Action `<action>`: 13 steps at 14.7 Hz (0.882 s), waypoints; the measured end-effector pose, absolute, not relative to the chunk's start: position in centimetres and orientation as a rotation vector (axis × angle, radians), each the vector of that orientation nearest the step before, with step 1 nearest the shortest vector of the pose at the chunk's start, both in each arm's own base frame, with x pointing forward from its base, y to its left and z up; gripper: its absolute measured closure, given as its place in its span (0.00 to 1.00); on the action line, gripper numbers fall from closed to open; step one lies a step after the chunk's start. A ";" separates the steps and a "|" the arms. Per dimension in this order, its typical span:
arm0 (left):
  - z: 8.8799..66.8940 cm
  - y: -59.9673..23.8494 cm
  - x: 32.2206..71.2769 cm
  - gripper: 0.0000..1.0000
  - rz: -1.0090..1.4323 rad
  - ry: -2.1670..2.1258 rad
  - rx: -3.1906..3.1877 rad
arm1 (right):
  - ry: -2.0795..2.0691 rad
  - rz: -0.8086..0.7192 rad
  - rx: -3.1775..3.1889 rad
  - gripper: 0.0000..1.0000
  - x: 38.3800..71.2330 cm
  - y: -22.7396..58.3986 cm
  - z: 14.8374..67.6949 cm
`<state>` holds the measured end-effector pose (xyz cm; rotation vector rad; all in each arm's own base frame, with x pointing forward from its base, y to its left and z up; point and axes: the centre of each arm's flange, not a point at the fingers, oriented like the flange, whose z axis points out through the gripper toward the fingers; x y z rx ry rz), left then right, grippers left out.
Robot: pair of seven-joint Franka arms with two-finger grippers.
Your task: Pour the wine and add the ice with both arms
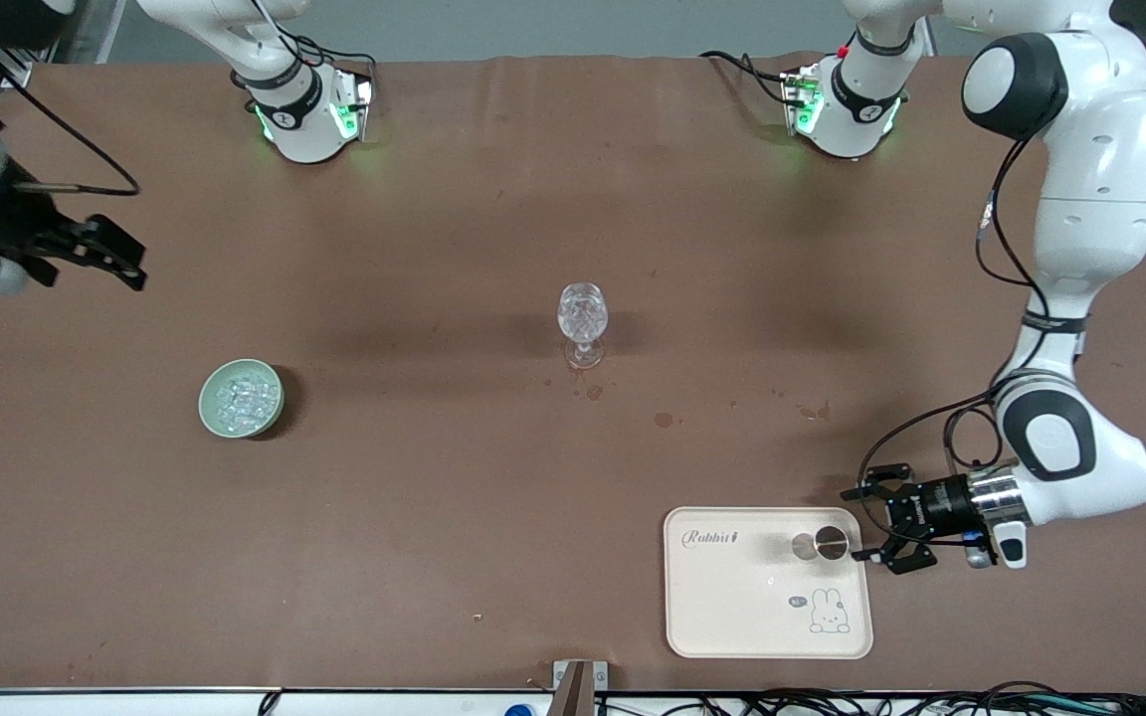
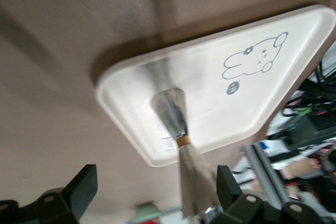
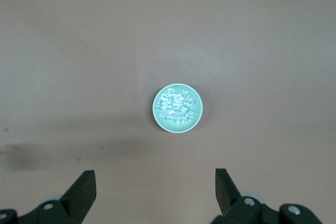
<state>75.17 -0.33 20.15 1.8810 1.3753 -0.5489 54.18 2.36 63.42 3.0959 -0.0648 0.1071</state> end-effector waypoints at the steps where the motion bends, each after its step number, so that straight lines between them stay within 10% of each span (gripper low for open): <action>1: 21.3 0.4 75.0 0.00 -0.548 1.353 1.947 | -0.069 0.102 3.095 0.00 53.8 1.7 64.8; 13: 46.5 -1.4 70.3 0.00 -0.235 0.863 2.750 | -0.013 -0.002 3.100 0.00 52.2 -1.0 70.2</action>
